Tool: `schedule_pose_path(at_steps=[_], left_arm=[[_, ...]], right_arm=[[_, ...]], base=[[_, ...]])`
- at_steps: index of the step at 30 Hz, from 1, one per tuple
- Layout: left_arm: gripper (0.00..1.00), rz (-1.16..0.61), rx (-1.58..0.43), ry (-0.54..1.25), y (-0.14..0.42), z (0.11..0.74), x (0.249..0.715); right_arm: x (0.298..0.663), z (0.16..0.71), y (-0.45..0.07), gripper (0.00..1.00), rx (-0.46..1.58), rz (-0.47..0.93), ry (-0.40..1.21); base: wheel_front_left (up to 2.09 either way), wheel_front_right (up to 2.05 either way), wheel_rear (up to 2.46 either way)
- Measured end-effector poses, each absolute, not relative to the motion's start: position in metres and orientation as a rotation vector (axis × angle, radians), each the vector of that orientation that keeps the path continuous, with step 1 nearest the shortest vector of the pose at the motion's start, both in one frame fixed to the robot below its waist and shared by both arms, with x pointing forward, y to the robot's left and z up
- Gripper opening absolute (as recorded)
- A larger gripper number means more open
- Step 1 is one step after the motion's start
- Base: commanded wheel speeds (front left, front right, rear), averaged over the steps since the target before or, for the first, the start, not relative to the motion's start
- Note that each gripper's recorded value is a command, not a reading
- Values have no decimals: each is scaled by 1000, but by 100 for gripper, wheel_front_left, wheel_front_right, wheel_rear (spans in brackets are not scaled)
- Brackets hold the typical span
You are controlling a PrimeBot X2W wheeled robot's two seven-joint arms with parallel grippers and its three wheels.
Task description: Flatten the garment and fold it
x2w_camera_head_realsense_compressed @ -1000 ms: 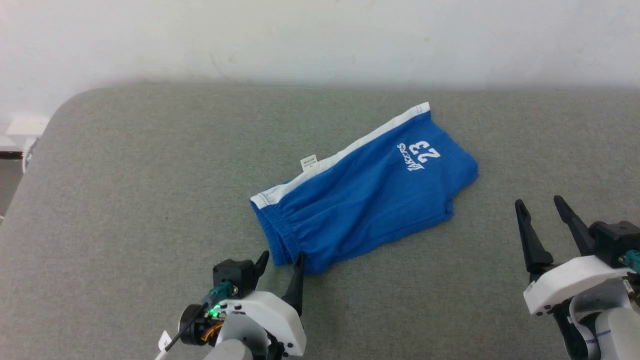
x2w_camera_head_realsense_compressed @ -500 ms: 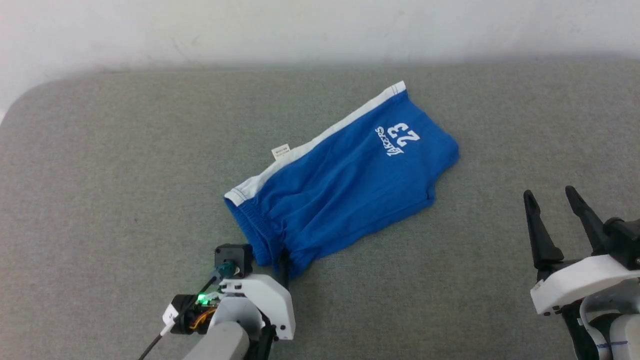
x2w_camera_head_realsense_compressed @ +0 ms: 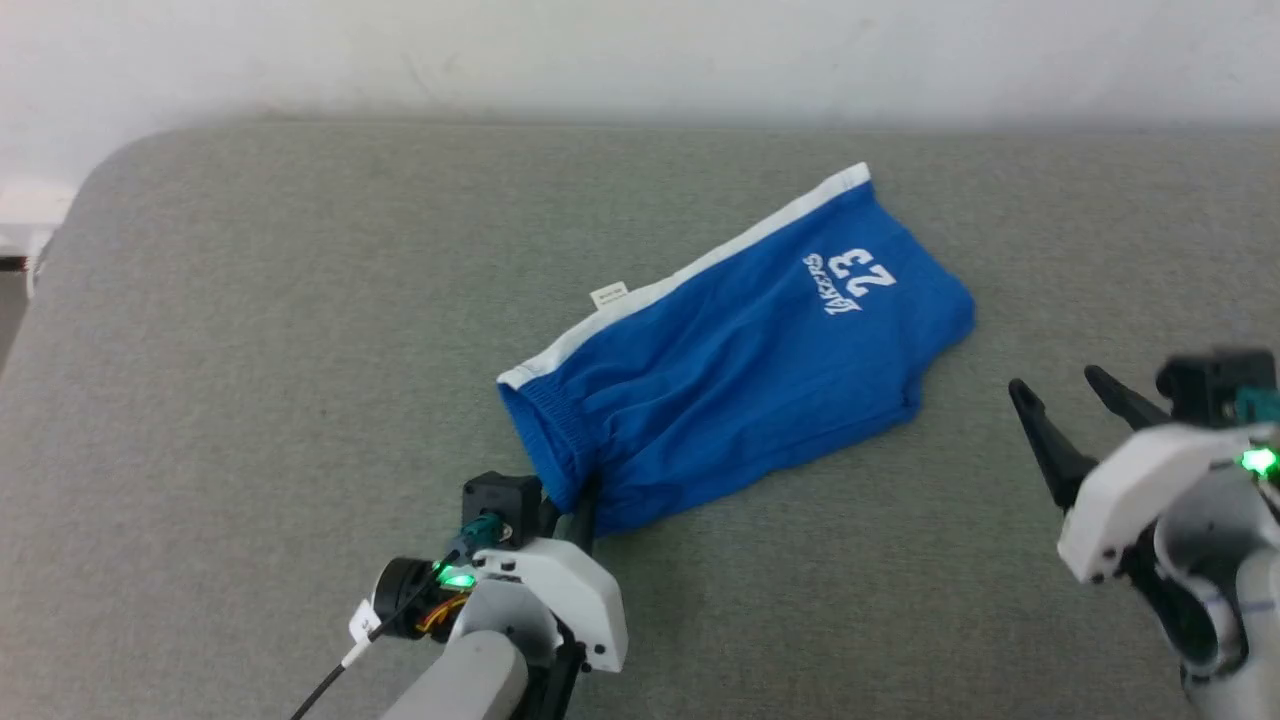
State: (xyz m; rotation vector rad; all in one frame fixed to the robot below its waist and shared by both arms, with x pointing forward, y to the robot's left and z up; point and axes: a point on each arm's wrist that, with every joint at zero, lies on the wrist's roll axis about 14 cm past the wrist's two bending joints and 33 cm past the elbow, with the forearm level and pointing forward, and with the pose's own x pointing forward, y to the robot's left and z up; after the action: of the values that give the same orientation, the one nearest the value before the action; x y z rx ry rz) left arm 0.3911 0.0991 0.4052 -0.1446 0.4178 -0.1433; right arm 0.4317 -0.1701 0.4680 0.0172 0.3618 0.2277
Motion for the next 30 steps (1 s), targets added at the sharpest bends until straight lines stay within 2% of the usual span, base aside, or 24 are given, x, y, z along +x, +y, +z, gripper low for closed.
schedule_pose_path(at_steps=[5,14,23,24,25,26,27,30], left_arm=[[0,-150,-153,339,99,427,393],[0,-203,-154,316,83,436,398],[0,-176,-152,373,90,417,394],[0,-170,-150,379,92,416,393],[0,-164,-147,381,94,414,393],[0,-160,-145,382,95,414,394],[0,-156,-143,377,97,414,395],[0,-152,-139,372,99,416,396]], right_arm=[[461,453,-150,100,40,286,537],[519,412,-145,100,19,237,767],[535,370,-106,100,-76,322,891],[537,368,-106,91,-91,326,896],[538,366,-105,48,-101,329,900],[540,365,-106,16,-111,329,902],[541,363,-105,0,-117,331,904],[543,363,-102,0,-106,333,895]], base=[[0,0,0],[0,0,0],[0,0,0],[0,0,0],[0,0,0],[0,0,0],[0,0,0],[0,0,0]])
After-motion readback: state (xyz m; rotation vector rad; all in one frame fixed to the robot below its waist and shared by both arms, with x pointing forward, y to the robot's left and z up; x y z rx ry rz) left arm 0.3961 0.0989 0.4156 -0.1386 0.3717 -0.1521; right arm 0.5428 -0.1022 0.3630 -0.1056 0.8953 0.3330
